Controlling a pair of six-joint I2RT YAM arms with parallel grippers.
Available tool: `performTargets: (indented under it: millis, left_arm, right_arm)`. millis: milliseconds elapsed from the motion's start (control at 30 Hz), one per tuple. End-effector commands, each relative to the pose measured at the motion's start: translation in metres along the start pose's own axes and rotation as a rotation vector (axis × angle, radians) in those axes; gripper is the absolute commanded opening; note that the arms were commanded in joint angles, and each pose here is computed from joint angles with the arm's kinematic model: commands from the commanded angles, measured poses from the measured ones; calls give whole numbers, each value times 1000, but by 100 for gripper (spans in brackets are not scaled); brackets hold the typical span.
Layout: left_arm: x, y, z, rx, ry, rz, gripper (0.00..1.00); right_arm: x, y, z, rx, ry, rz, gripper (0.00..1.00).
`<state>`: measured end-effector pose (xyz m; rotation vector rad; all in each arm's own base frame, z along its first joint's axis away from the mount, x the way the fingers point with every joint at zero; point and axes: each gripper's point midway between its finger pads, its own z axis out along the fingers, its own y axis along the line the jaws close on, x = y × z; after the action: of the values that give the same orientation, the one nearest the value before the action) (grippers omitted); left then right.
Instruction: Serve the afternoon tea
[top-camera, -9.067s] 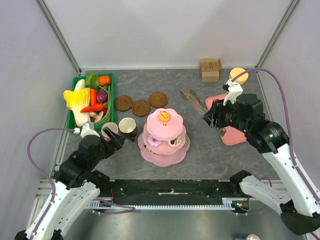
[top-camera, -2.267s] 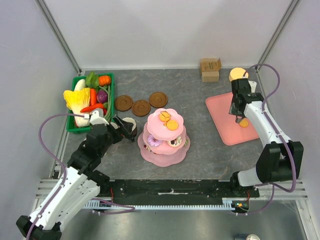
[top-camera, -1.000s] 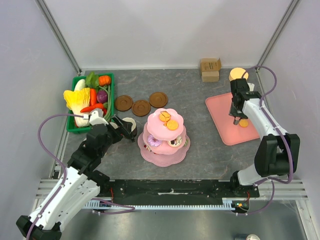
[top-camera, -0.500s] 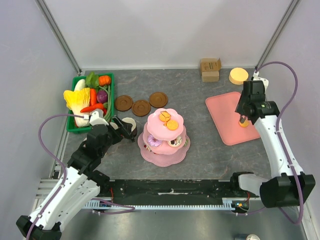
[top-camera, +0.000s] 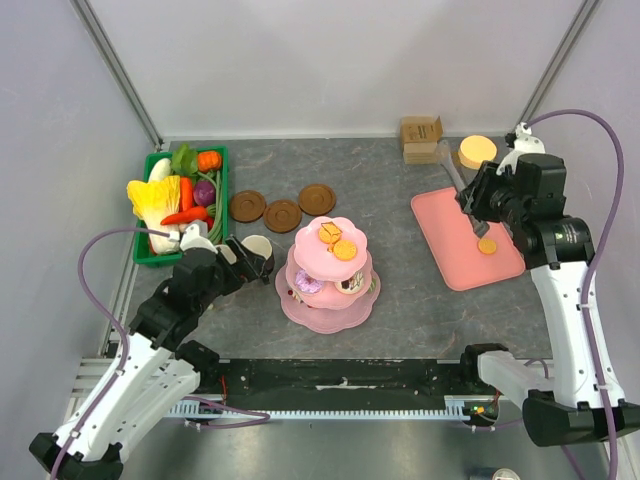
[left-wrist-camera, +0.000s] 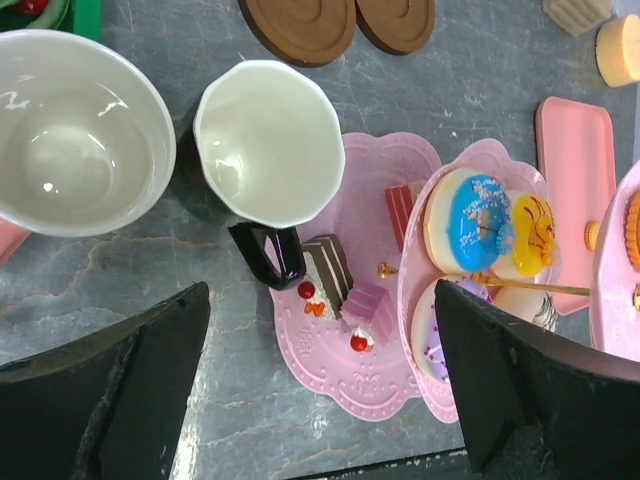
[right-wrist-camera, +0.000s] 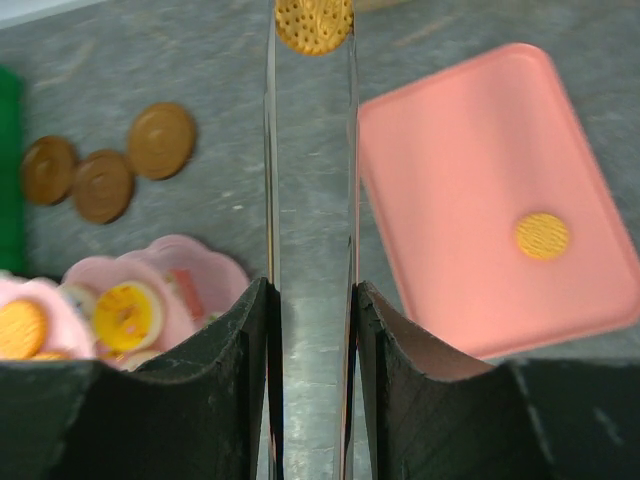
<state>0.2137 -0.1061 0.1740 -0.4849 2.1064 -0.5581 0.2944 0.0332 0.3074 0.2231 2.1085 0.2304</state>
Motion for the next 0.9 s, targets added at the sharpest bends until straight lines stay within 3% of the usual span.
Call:
performTargets:
  millis: [0,333,633,800,867]
  left_arm:
    - [-4,-7,-15,8,24,-32,99]
    - [4,-6,-21,8,67,-42,99]
    - [7,-5,-26,13,81,-63,99]
    - [11,-1,-28,1,91,-73,99]
    - [13,-1,-30,4,97,-78,99]
  right_arm:
    - [-29,62,-35,-319,-94,-66,35]
    - [-20,163,-92,-754,-75,-190,35]
    - [0,221,-120,-935,-49,-308,35]
    - [35,253,-153,-1084,-9,-440,35]
    - [48,256,-154,-1059,7,-469,35]
